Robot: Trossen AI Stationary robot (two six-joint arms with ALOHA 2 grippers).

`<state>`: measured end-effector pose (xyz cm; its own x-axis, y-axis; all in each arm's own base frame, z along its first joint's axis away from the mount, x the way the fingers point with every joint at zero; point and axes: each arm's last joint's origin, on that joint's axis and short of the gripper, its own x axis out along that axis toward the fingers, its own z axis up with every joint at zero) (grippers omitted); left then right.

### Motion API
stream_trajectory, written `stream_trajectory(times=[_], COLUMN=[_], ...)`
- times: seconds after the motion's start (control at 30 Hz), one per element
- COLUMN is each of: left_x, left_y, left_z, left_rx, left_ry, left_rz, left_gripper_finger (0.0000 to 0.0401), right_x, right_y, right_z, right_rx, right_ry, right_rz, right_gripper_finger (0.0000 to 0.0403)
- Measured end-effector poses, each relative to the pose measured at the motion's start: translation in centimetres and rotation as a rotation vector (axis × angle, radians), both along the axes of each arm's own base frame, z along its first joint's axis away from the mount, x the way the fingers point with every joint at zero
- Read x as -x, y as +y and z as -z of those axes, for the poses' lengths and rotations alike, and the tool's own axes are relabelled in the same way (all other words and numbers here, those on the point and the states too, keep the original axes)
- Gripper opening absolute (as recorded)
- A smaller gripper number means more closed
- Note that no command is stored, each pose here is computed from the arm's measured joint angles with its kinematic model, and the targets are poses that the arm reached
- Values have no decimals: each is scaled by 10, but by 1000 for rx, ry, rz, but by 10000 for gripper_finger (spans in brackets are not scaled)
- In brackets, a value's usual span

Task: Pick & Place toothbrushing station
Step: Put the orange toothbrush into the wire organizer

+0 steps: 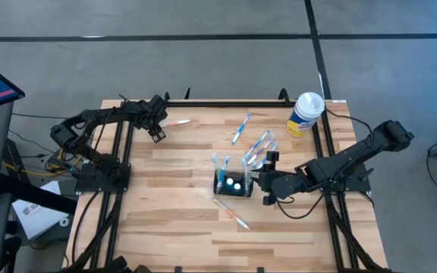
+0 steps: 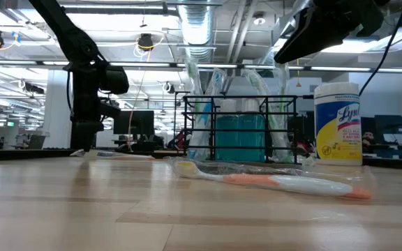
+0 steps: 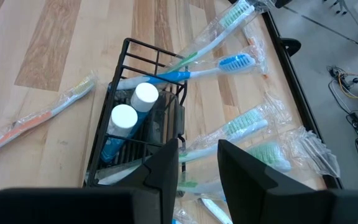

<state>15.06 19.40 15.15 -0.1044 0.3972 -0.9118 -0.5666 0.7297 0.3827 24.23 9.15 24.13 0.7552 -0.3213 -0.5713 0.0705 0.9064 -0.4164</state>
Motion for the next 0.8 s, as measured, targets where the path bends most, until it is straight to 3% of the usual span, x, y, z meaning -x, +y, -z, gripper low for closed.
stream_trajectory(times=[0.43,0.7,0.8], left_x=[-1,0,3], left_y=[-9,-11,-12], left_z=[10,14,17], left_rx=[-4,-29,-27], left_ry=[48,52,58], left_rz=[42,24,-12], left_gripper_finger=[149,97,52], right_x=[0,0,0], right_y=[0,0,0], right_z=[0,0,0], right_rx=[0,0,0], right_ry=[1,1,1], right_rz=[-2,-2,-2], right_gripper_finger=[103,103,103])
